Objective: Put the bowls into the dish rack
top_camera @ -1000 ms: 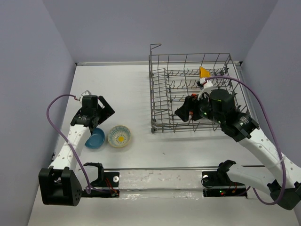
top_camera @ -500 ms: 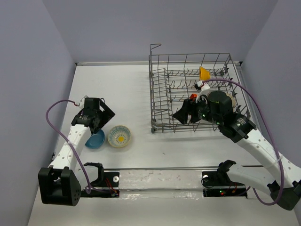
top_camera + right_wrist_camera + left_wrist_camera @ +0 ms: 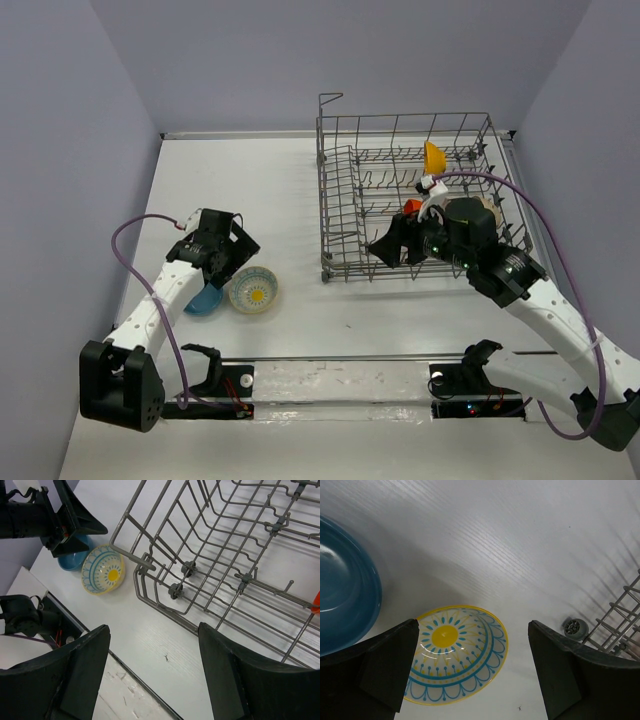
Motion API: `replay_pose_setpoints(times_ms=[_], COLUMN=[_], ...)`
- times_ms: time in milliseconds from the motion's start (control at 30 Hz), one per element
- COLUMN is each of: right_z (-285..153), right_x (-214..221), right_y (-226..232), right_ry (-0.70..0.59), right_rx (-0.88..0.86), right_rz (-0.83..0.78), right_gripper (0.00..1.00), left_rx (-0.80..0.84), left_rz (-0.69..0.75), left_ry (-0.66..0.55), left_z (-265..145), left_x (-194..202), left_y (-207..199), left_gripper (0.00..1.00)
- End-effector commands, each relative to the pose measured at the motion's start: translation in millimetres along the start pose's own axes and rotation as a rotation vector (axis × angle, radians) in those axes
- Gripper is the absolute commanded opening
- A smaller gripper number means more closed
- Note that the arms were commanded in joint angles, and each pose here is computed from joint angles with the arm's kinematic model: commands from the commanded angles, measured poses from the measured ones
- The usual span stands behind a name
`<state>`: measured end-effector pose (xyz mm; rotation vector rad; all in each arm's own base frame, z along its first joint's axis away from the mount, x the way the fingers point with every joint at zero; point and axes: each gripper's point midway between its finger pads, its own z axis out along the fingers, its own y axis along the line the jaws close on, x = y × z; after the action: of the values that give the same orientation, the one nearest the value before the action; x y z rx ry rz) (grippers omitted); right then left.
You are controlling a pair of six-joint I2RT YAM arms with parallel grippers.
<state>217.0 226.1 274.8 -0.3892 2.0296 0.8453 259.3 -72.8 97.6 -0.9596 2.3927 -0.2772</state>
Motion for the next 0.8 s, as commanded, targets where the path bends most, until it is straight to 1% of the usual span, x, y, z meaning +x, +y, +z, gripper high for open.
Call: replay_pose_setpoints(times_ms=[0,267,433,533,567,667,733,767], right_z=[-5,-2,13,25,27,33,38,43], right_x=[-12,-4,8,11,14,4,10,4], right_y=[10,22,28,30,39,54,72,78], right_ry=[-0.058,-0.007,0.079,0.117,0.135,0.122,0.153,0.143], right_rx=[-0.048,-0.124,-0.17,-0.187,-0.208,-0.211,-0.227,-0.211], right_rz=[-0.018,-0.026,-0.002,0.016,0.007,-0.023,-0.056,-0.072], right_gripper=[0.76,0.75,0.74,0.7,0.68,0.68,0.68,0.68], left_rx=[-0.04,-0.014,0.033,0.076,0.084,0.111,0.141,0.165], left_rz=[-0.034,-0.04,-0.038,-0.02,-0.007,0.014,0.023,0.022], left_ry=[-0.026,-0.03,-0.058,-0.092,-0.11,-0.153,-0.211,-0.242], left_z=[0,-6,-14,-25,-28,-38,-52,-60], left_x=[-2,1,-9,-24,-30,-45,-64,-75], left_y=[8,3,-9,-27,-30,-43,-56,-64], left_gripper=[0.99,0.99,0.99,0.99,0.99,0.99,0.99,0.99])
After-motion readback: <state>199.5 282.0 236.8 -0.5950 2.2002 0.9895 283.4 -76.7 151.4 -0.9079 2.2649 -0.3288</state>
